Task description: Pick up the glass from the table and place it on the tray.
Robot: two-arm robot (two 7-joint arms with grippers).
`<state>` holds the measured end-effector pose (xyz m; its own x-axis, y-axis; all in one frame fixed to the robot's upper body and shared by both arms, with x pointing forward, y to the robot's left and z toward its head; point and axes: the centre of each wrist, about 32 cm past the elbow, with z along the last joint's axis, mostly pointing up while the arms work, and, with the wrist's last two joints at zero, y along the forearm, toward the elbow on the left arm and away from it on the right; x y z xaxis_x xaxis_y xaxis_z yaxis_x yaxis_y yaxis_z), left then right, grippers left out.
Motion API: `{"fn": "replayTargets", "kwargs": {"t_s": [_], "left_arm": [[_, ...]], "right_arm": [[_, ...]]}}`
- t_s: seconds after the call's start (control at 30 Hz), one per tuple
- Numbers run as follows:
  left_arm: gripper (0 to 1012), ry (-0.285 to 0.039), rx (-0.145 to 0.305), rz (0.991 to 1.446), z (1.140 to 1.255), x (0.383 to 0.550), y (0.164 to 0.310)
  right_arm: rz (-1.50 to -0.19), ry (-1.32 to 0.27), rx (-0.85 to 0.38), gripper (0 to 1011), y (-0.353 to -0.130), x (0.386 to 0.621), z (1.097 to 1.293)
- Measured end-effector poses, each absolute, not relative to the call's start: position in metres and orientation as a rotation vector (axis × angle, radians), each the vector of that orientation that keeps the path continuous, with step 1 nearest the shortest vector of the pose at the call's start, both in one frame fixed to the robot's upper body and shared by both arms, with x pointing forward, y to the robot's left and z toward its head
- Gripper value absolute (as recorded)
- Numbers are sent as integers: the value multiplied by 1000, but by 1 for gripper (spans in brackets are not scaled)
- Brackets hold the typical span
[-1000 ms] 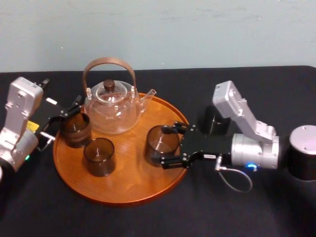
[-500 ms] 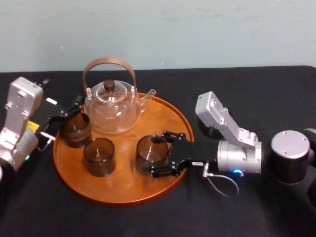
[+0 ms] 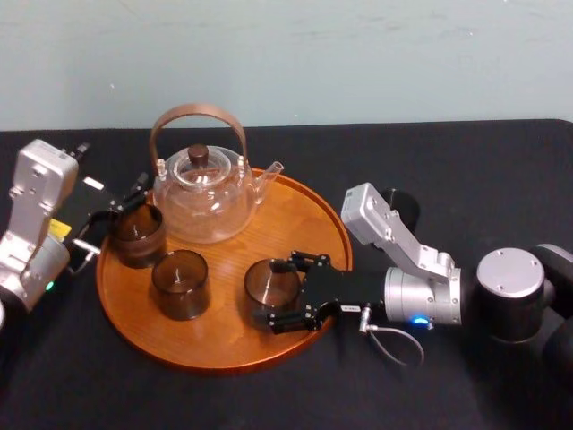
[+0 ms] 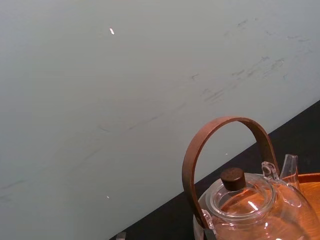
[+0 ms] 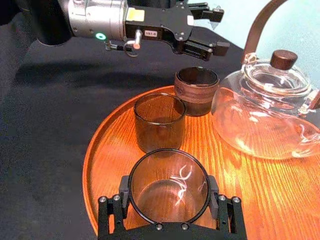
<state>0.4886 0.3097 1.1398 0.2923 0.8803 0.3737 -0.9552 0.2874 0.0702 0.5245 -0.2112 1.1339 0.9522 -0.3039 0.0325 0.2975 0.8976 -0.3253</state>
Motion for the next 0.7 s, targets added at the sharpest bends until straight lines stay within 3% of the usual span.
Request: {"fn": "replayTargets", "kwargs": {"t_s": [0.7], "left_arm": [[1001,-285,304,1248,1140,489,310]], "right_arm": [[-331,16,-349,904,-210,524,1130]]}}
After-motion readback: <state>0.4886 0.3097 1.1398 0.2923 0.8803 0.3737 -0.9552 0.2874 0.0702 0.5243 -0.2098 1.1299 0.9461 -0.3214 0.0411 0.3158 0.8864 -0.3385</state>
